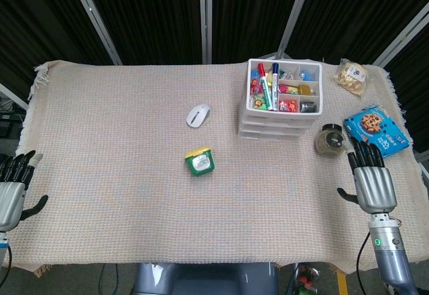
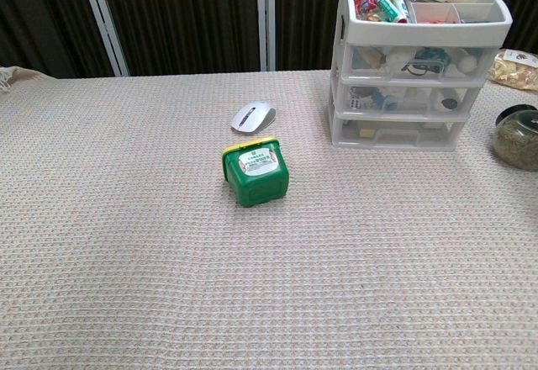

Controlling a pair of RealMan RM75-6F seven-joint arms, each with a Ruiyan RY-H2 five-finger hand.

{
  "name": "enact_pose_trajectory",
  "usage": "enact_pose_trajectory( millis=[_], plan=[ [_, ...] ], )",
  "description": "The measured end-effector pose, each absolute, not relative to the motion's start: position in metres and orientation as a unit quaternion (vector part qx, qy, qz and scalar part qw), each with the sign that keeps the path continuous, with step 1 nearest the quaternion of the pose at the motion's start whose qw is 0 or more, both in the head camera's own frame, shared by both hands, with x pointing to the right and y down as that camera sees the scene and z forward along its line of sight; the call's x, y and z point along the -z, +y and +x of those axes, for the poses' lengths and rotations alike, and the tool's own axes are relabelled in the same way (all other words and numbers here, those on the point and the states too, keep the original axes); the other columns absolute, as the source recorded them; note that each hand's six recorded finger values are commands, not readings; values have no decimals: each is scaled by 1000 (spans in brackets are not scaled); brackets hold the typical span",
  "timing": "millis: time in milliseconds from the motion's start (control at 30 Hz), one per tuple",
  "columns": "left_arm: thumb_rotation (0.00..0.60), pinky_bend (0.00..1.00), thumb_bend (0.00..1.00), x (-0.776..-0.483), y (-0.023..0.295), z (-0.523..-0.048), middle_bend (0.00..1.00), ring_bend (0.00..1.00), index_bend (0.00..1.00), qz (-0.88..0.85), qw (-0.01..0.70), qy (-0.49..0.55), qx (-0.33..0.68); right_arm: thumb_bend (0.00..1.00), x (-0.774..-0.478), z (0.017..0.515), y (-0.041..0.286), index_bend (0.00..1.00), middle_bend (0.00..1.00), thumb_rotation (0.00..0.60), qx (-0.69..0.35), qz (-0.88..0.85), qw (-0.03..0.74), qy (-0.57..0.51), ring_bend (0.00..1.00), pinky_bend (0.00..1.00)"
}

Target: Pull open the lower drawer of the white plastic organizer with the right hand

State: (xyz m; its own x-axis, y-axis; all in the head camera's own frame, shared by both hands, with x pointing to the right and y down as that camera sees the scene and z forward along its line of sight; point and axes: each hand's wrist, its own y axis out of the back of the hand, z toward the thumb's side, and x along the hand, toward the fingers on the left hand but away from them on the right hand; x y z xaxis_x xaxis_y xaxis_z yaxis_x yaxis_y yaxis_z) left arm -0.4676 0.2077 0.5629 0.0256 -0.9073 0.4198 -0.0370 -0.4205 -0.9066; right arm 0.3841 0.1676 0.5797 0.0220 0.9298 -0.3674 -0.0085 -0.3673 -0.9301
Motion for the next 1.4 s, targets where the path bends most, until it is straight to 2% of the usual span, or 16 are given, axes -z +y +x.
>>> enact_pose_trajectory(
  millis=[1133, 1200, 1233, 1300, 1333, 1367, 1400],
  plan=[
    [600, 0, 321, -563, 207, -468, 0, 0, 58, -610, 373, 387, 582, 9, -579, 381, 164, 0, 0, 600, -572, -606, 372, -409, 0, 0],
    [600, 0, 322, -563, 207, -468, 0, 0, 58, -610, 373, 387, 581, 13, -576, 379, 161, 2, 20, 600, -564, -608, 372, -417, 10, 26],
    [600, 0, 322, -563, 207, -468, 0, 0, 58, -610, 373, 387, 581, 16, -574, 378, 159, 13, 84, 600, -559, -609, 371, -423, 70, 98],
    [600, 0, 322, -563, 207, -468, 0, 0, 58, -610, 373, 387, 582, 21, -569, 374, 155, 39, 287, 600, -545, -613, 366, -440, 291, 300],
    [600, 0, 322, -563, 207, -468, 0, 0, 58, -610, 373, 387, 582, 27, -567, 371, 153, 52, 420, 600, -539, -616, 361, -447, 447, 409],
    [600, 0, 322, -563, 207, -468, 0, 0, 58, -610, 374, 387, 582, 44, -566, 368, 152, 56, 528, 600, -532, -622, 350, -456, 564, 485],
    [600, 0, 322, -563, 207, -468, 0, 0, 58, -610, 374, 387, 582, 64, -565, 365, 151, 57, 583, 600, -526, -628, 339, -463, 618, 521]
  ],
)
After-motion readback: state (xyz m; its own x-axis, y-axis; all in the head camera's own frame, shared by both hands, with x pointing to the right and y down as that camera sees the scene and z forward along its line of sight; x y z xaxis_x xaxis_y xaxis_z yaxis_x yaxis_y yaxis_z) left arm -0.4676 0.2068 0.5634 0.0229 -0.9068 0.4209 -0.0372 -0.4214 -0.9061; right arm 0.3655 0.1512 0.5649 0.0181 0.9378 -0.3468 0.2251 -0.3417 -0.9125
